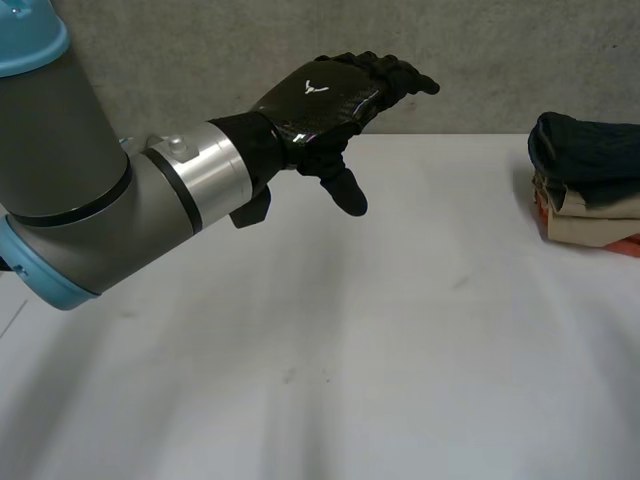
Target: Fold the laundry.
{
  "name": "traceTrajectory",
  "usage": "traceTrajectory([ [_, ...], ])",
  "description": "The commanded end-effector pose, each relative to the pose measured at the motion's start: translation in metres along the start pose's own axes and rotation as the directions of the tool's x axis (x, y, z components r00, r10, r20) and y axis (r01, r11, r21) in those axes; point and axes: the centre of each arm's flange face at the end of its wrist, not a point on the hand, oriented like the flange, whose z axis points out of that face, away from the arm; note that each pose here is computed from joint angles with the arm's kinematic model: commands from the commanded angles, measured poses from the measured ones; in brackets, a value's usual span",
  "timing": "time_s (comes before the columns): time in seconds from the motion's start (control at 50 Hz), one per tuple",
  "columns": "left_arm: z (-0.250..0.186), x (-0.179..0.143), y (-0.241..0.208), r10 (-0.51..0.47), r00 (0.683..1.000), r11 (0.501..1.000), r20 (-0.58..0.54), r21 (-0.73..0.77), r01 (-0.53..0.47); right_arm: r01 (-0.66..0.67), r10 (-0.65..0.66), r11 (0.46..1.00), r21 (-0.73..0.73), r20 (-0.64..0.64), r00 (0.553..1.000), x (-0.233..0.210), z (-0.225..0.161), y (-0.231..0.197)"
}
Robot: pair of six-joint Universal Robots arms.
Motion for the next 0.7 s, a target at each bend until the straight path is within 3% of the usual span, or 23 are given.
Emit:
traceTrajectory([
  [0.02, -0.001, 0.011, -0.007, 0.005, 1.0, 1.0, -0.023, 0.016, -0.004, 0.057, -0.065, 0.994, -0.09, -0.086, 0.994, 0.005, -0.017, -0.063],
  [0.18, -0.004, 0.018, -0.021, 0.022, 0.999, 0.999, -0.034, 0.047, -0.02, 0.293, -0.312, 0.95, -0.11, -0.291, 0.904, 0.003, -0.032, -0.149],
  [0.22, -0.007, 0.017, -0.03, 0.037, 0.999, 0.997, -0.028, 0.07, -0.035, 0.302, -0.308, 0.951, -0.067, -0.277, 0.91, -0.015, -0.031, -0.159],
  [0.32, -0.012, 0.012, -0.049, 0.054, 0.998, 0.991, 0.015, 0.125, -0.055, 0.273, -0.261, 0.944, 0.183, -0.087, 0.961, -0.122, -0.046, -0.208],
  [0.4, -0.02, -0.018, -0.063, 0.05, 0.981, 0.984, 0.187, 0.16, -0.08, 0.219, -0.262, 0.934, 0.282, 0.126, 0.957, -0.189, -0.075, -0.204],
  [0.42, -0.022, -0.028, -0.064, 0.052, 0.971, 0.982, 0.232, 0.163, -0.091, 0.203, -0.26, 0.936, 0.288, 0.172, 0.95, -0.201, -0.082, -0.201],
  [0.44, -0.027, -0.052, -0.064, 0.057, 0.944, 0.981, 0.325, 0.157, -0.114, 0.189, -0.256, 0.938, 0.29, 0.215, 0.942, -0.211, -0.09, -0.198],
  [0.5, -0.039, -0.096, -0.057, 0.082, 0.884, 0.98, 0.461, 0.124, -0.156, 0.147, -0.234, 0.955, 0.26, 0.35, 0.907, -0.242, -0.122, -0.183],
  [0.52, -0.048, -0.126, -0.049, 0.112, 0.841, 0.98, 0.528, 0.083, -0.183, 0.142, -0.228, 0.959, 0.243, 0.371, 0.9, -0.247, -0.128, -0.178],
  [0.58, -0.056, -0.166, -0.022, 0.174, 0.789, 0.979, 0.59, -0.015, -0.205, 0.152, -0.212, 0.974, 0.168, 0.433, 0.876, -0.262, -0.152, -0.153],
  [0.6, -0.062, -0.193, 0.0, 0.224, 0.754, 0.973, 0.618, -0.091, -0.214, 0.161, -0.213, 0.975, 0.152, 0.446, 0.869, -0.266, -0.157, -0.147],
  [0.7, -0.072, -0.262, 0.076, 0.353, 0.681, 0.934, 0.641, -0.286, -0.215, 0.24, -0.241, 0.968, 0.074, 0.541, 0.806, -0.292, -0.193, -0.112],
])
